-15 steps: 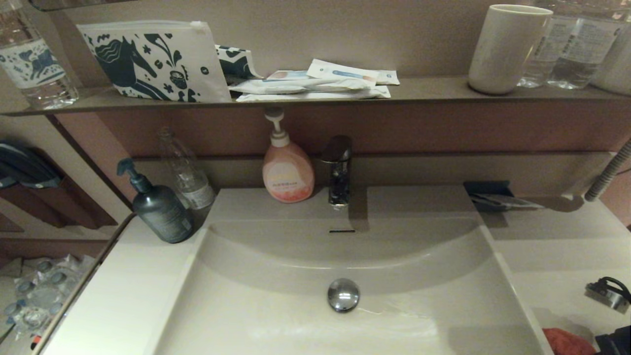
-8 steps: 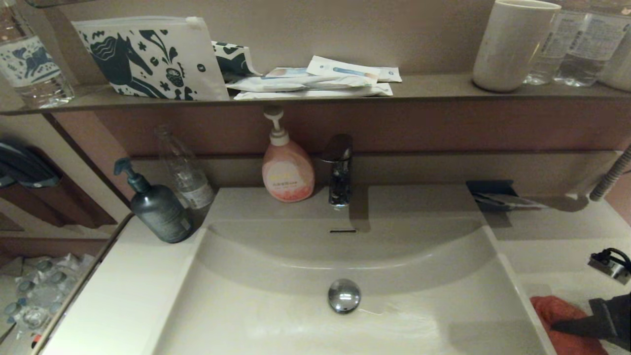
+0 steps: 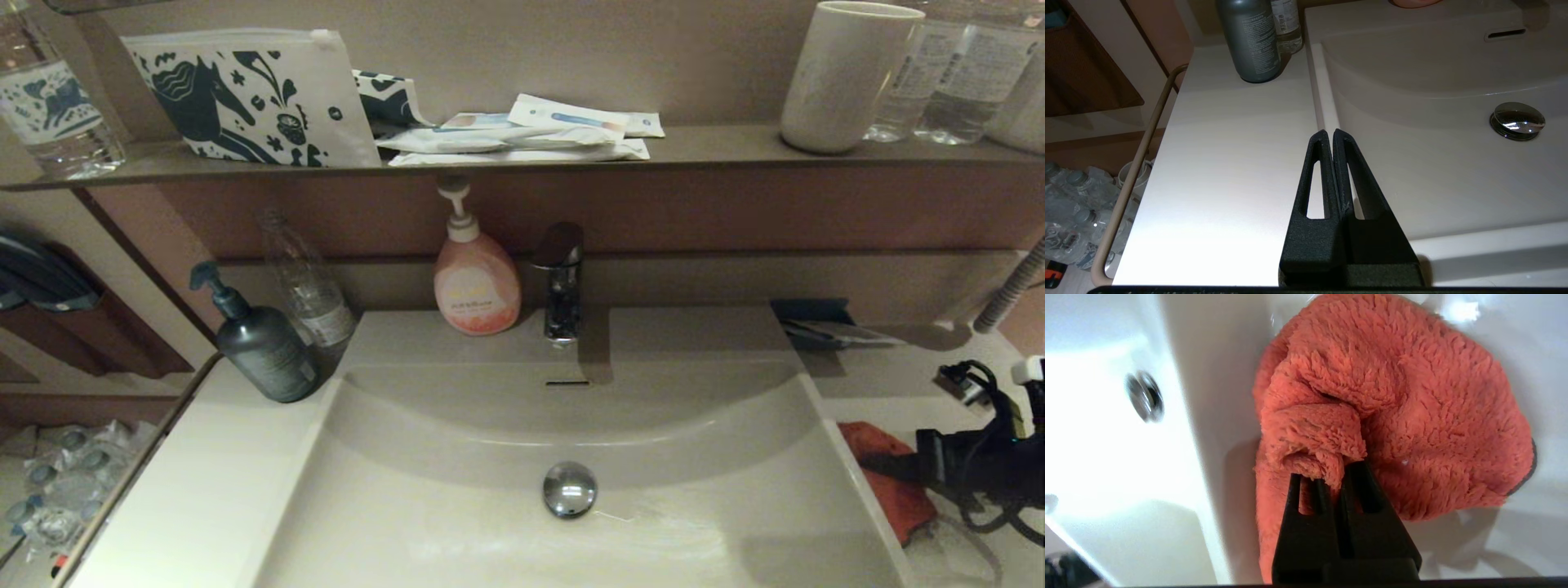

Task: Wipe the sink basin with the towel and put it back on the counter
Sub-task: Wipe the sink

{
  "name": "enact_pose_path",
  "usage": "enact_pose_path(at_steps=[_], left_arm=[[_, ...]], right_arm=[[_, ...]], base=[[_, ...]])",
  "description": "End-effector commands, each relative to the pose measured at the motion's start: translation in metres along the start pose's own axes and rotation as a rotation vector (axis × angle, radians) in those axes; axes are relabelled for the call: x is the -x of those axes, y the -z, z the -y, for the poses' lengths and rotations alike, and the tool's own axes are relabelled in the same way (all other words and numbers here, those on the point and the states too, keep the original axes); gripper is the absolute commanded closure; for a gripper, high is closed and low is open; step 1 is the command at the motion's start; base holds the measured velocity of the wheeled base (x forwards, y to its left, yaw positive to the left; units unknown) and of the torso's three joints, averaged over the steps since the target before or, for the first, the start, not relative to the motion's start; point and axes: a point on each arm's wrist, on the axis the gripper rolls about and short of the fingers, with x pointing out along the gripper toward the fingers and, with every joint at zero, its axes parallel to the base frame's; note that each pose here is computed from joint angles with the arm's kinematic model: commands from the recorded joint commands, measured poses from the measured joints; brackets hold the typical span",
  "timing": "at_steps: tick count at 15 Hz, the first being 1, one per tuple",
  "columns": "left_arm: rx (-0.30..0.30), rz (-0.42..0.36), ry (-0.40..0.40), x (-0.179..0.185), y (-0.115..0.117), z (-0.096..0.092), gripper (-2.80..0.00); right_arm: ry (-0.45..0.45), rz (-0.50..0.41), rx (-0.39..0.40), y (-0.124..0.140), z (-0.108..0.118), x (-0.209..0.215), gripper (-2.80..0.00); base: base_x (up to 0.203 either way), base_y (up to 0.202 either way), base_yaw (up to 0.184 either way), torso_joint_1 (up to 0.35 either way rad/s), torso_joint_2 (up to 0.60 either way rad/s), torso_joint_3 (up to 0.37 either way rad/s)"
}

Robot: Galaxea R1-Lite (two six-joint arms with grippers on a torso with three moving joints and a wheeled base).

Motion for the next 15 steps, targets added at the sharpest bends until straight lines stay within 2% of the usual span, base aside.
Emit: enact_pose_path(at_steps=[1,4,10,12,15], left_arm=[[-0.001,-0.001,0.000,0.000,0.000,0.000,0.00],[-0.001,-0.001,0.000,0.000,0.000,0.000,0.00],[-0.001,-0.001,0.000,0.000,0.000,0.000,0.00],[-0.001,0.000,0.000,0.000,0.000,0.000,0.00],[-0.001,-0.001,0.000,0.000,0.000,0.000,0.00]], right_arm=[[-0.023,0.034,0.021,-0.007,-0.003,-0.012,0.00],[0.046,0.130,0.038,-0.028,-0.003,-0.009,0.00],[0.173,0.308,-0.012,-0.062,0.039,0.030,0.00],[0.230,0.335,0.003,-0.062,0.058,0.045,0.00],[0.310,0.289,-0.017,-0.047,0.083,0.066,0.00]], base=[[0.000,0.000,0.000,0.000,0.00,0.000],[0.000,0.000,0.000,0.009,0.00,0.001],[0.000,0.000,0.000,0.000,0.00,0.000],[0.000,0.000,0.000,0.000,0.00,0.000],[0.000,0.000,0.000,0.000,0.00,0.000]])
